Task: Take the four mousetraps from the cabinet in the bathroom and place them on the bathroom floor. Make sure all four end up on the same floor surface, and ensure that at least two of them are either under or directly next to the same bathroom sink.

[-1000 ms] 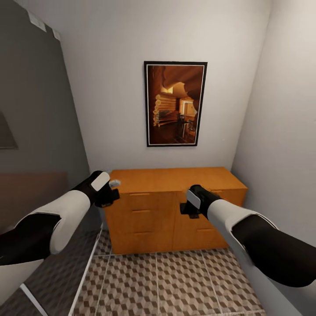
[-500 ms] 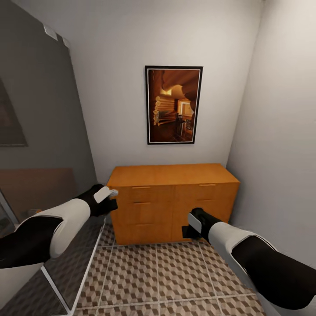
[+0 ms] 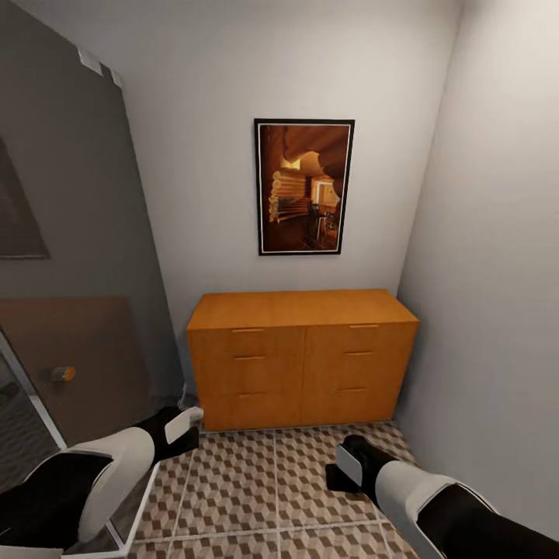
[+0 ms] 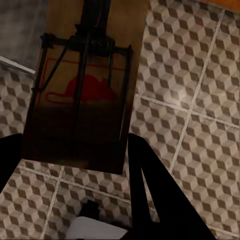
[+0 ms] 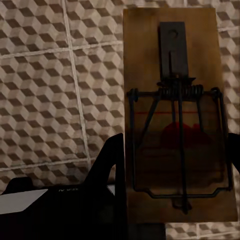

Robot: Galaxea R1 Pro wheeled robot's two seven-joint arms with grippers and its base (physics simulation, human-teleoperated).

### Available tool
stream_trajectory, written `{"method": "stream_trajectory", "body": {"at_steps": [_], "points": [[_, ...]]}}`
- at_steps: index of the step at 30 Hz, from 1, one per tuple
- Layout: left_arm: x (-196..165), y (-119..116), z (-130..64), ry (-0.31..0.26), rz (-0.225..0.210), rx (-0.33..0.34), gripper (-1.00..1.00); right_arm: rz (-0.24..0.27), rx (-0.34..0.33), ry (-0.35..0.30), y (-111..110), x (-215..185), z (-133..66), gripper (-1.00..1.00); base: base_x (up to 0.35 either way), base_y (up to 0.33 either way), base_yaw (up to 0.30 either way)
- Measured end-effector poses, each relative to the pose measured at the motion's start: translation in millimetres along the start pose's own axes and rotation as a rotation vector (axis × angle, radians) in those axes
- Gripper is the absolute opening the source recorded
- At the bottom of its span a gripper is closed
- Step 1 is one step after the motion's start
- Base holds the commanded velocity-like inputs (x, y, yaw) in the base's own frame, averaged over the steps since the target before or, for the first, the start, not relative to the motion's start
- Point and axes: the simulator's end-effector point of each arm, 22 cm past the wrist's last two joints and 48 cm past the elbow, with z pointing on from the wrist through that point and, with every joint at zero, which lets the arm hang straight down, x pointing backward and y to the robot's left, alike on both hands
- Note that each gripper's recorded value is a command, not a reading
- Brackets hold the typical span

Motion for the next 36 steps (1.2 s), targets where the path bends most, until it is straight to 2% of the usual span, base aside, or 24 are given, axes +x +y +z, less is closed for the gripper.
{"method": "stream_trajectory", "body": {"at_steps": [3, 5, 8, 10, 13, 19, 25, 26, 27, 29, 31, 36], "points": [[36.0, 6.5, 17.0, 0.023, -0.001, 0.008, -1.00, 0.010, 0.004, 0.004, -5.5, 20.8, 12.1, -1.00, 0.000, 0.000, 0.000], [75.6, 28.6, 35.9, 0.045, -0.008, -0.005, -1.00, 0.019, 0.005, 0.039, -12.8, 55.2, 26.6, -1.00, 0.000, 0.000, 0.000], [105.3, 47.9, 47.6, 0.054, -0.015, -0.022, -1.00, 0.022, -0.005, 0.056, -14.5, 82.1, 36.6, -1.00, 0.000, 0.000, 0.001], [140.5, 64.7, 57.1, 0.073, -0.019, -0.041, -1.00, 0.028, -0.005, 0.058, -23.4, 104.0, 45.8, -1.00, 0.000, 0.000, 0.030], [157.7, 72.2, 60.0, 0.083, -0.018, -0.050, -1.00, 0.020, 0.008, 0.056, -34.6, 115.3, 50.0, -1.00, 0.000, 0.000, 0.057], [189.4, 86.6, 64.4, 0.095, -0.018, -0.067, -1.00, -0.037, 0.037, 0.044, -65.8, 128.1, 56.1, -1.00, 0.000, 0.000, 0.100], [219.9, 98.2, 66.3, 0.118, -0.015, -0.082, -1.00, -0.057, 0.044, 0.058, -94.9, 145.3, 60.2, -1.00, 0.000, 0.000, 0.139], [245.7, 110.9, 67.9, 0.148, -0.012, -0.098, -1.00, -0.060, 0.062, 0.075, -114.0, 159.4, 63.0, -1.00, 0.000, 0.000, 0.166], [252.3, 122.3, 68.7, 0.153, -0.012, -0.113, -1.00, -0.057, 0.068, 0.078, -120.4, 162.1, 63.3, -1.00, 0.000, 0.000, 0.167], [253.4, 137.6, 69.5, 0.147, -0.017, -0.130, -1.00, -0.055, 0.073, 0.078, -125.1, 163.6, 63.0, -1.00, 0.000, 0.000, 0.173], [250.1, 166.5, 71.8, 0.116, -0.032, -0.150, -1.00, -0.054, 0.087, 0.083, -136.8, 168.1, 63.1, -1.00, 0.000, 0.000, 0.208], [251.8, 174.7, 73.6, 0.098, -0.044, -0.121, -1.00, -0.052, 0.097, 0.084, -145.4, 170.4, 62.6, -1.00, 0.000, 0.000, 0.250]]}}
